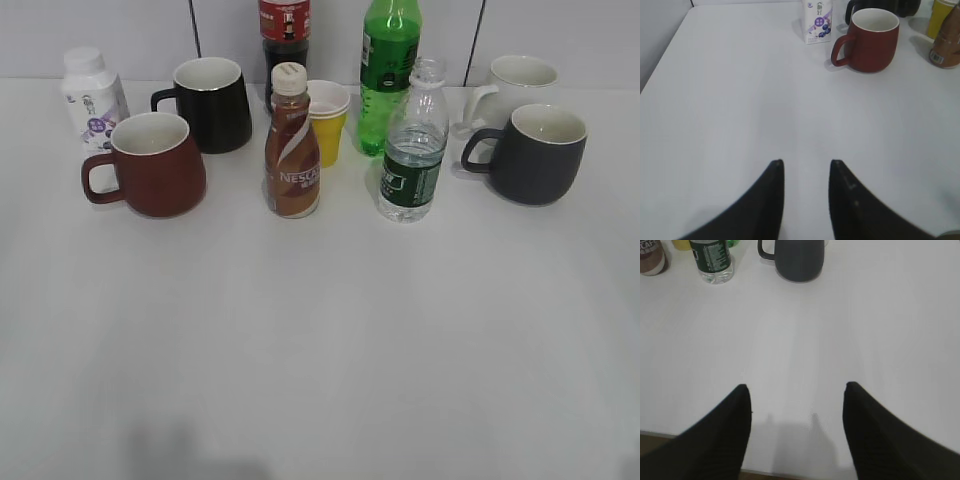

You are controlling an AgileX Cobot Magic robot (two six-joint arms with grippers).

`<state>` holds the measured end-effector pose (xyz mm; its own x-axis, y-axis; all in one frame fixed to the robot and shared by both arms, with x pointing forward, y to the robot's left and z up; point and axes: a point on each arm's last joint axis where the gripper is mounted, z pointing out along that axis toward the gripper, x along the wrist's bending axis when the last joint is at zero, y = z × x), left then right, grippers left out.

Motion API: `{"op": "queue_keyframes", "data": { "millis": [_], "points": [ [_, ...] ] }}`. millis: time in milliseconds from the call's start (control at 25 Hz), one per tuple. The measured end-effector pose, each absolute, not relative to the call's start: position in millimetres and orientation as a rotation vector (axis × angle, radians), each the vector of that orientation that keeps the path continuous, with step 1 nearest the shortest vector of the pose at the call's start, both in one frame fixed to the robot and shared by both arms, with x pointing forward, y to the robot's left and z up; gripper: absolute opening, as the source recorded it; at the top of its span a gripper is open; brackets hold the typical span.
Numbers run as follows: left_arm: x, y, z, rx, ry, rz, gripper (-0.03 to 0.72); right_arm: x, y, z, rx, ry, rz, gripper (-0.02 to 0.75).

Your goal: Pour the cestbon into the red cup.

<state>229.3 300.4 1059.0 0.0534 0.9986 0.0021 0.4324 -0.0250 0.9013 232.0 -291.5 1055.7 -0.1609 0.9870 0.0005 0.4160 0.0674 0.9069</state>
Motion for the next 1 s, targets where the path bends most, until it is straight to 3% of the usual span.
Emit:
{"op": "queue_keyframes", "data": {
  "millis": [1000],
  "points": [
    [229.3, 300.4, 1059.0, 1.565, 1.482, 0.934, 0.237, 232.0, -291.5, 1055.7, 1.416, 1.665, 1.063, 0.441]
  ]
}}
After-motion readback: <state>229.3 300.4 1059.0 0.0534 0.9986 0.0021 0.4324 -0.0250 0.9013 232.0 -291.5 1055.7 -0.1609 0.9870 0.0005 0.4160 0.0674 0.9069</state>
